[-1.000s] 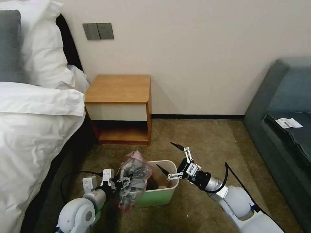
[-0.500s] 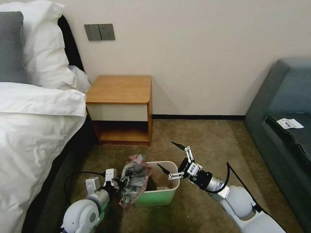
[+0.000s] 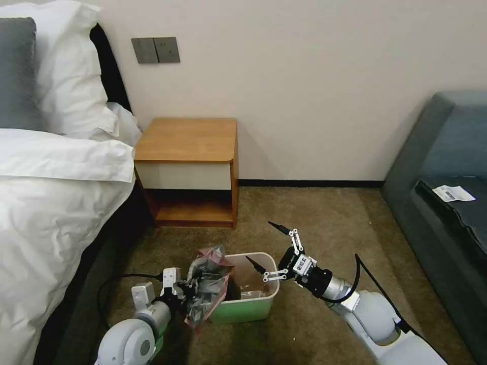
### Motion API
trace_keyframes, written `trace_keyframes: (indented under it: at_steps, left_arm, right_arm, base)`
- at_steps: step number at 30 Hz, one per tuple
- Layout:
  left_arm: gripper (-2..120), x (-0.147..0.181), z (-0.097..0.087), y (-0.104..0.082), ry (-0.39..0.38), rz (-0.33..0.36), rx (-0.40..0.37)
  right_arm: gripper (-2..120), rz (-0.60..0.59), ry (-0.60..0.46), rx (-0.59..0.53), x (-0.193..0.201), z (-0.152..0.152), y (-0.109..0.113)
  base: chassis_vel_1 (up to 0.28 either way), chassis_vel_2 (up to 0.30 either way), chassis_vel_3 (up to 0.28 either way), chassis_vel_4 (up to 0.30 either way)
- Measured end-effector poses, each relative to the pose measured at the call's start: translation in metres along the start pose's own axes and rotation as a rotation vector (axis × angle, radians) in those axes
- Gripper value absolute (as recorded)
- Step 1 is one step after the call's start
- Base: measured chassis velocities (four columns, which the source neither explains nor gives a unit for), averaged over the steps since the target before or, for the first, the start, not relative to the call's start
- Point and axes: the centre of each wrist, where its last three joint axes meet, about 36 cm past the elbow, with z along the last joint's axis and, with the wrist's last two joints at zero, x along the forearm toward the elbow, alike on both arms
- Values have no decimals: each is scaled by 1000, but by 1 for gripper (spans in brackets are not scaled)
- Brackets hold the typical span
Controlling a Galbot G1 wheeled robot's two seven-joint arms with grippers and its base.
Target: Pick up the garbage bag from the table and place it over the trash can.
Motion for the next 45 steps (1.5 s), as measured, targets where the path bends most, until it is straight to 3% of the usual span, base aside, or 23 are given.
trace_keyframes:
  at_steps: [5, 7, 8, 10, 16, 18, 22, 25, 33, 45]
  left_arm:
    - [10, 10, -1, -4, -82, -27, 5]
    - [9, 15, -6, -5, -213, -53, -2]
    - [9, 15, -6, -5, -213, -53, -2]
    - [9, 20, -12, -8, -290, -62, 10]
    - [9, 32, -25, -16, -378, -67, 30]
    - [9, 40, -30, -20, -424, -80, 28]
    - [8, 46, -32, -22, -462, -99, 14]
    - [8, 50, -29, -22, -502, -119, -12]
    - [8, 48, -27, -23, -535, -132, -43]
    - [8, 51, -24, -28, -576, -146, -89]
  right_arm:
    - [100, 29, -5, -11, -5, -2, 3]
    - [100, 92, -8, -64, -15, -8, 13]
    - [100, 92, -8, -64, -15, -8, 13]
    - [100, 146, -11, -113, -25, -14, 20]
    - [100, 168, -24, -137, -38, -17, 23]
    - [100, 185, -31, -197, -46, -24, 30]
    - [100, 209, -31, -299, -56, -35, 41]
    - [100, 213, -47, -459, -74, -58, 57]
    - [100, 167, -43, -611, -103, -82, 71]
    - [100, 45, 38, -524, -138, -51, 82]
  base:
    - [0, 0, 0, 0]
    - [0, 0, 0, 0]
    - [0, 0, 0, 0]
    - [0, 0, 0, 0]
    - [0, 0, 0, 0]
    - [0, 0, 0, 0]
    - [0, 0, 0, 0]
    - [0, 0, 0, 0]
    - [0, 0, 0, 0]
    - [0, 0, 0, 0]
